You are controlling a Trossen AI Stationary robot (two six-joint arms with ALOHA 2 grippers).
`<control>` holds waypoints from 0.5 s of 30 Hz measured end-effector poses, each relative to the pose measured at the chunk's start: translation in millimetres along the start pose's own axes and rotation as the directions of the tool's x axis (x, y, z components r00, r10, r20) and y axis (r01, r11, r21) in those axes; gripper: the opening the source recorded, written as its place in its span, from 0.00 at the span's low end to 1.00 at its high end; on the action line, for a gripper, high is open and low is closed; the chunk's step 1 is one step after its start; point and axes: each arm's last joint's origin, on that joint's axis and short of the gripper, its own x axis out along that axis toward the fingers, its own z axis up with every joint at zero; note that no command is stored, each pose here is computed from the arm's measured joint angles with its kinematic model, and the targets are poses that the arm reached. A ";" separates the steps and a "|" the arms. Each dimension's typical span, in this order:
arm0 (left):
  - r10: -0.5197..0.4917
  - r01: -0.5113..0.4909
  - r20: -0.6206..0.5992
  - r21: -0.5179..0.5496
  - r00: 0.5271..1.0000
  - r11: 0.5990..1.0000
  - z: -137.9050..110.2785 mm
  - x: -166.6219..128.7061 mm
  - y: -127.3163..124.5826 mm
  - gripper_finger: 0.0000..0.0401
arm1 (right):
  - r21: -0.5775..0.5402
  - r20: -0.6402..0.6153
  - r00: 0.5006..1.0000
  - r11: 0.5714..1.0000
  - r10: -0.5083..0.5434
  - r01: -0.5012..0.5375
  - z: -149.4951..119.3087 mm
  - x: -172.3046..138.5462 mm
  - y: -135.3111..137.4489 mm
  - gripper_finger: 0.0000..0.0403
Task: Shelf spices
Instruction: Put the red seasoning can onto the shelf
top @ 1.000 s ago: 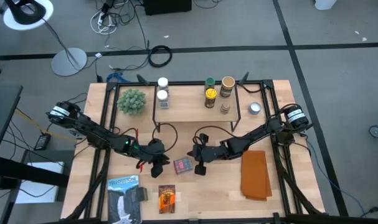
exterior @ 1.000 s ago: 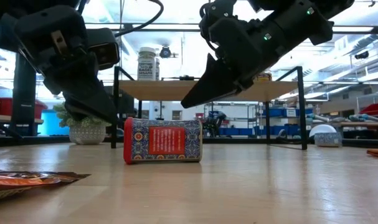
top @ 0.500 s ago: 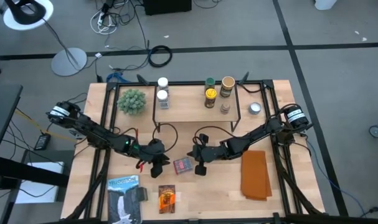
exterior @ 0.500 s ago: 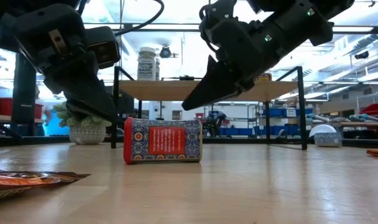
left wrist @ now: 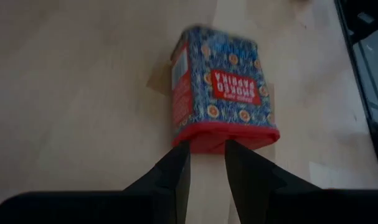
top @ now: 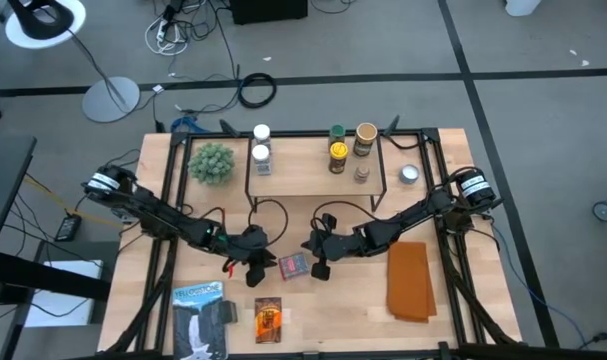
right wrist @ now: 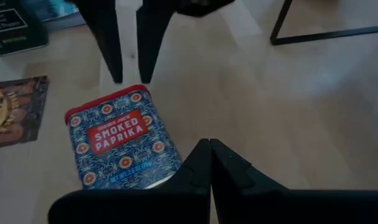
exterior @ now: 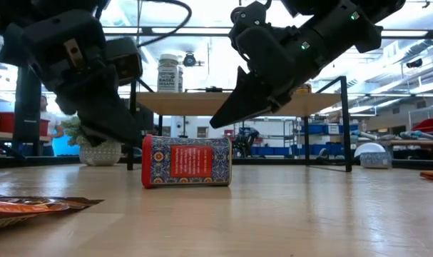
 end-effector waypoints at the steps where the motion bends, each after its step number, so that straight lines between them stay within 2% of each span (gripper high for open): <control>1: -0.010 0.010 -0.007 -0.002 1.000 1.000 -1.7 3.5 0.2 0.26 | 0.005 -0.002 1.000 1.000 0.003 -0.003 -0.2 0.0 0.1 0.00; 5: 0.000 0.000 -0.018 -0.004 1.000 1.000 -6.6 12.6 3.6 0.26 | 0.013 -0.015 1.000 1.000 0.027 -0.026 -1.0 0.2 0.7 0.00; 15: 0.061 -0.061 0.002 -0.024 0.998 0.998 -2.2 17.6 15.4 0.26 | 0.097 -0.139 0.975 0.982 0.174 -0.162 -12.9 -4.8 12.3 0.00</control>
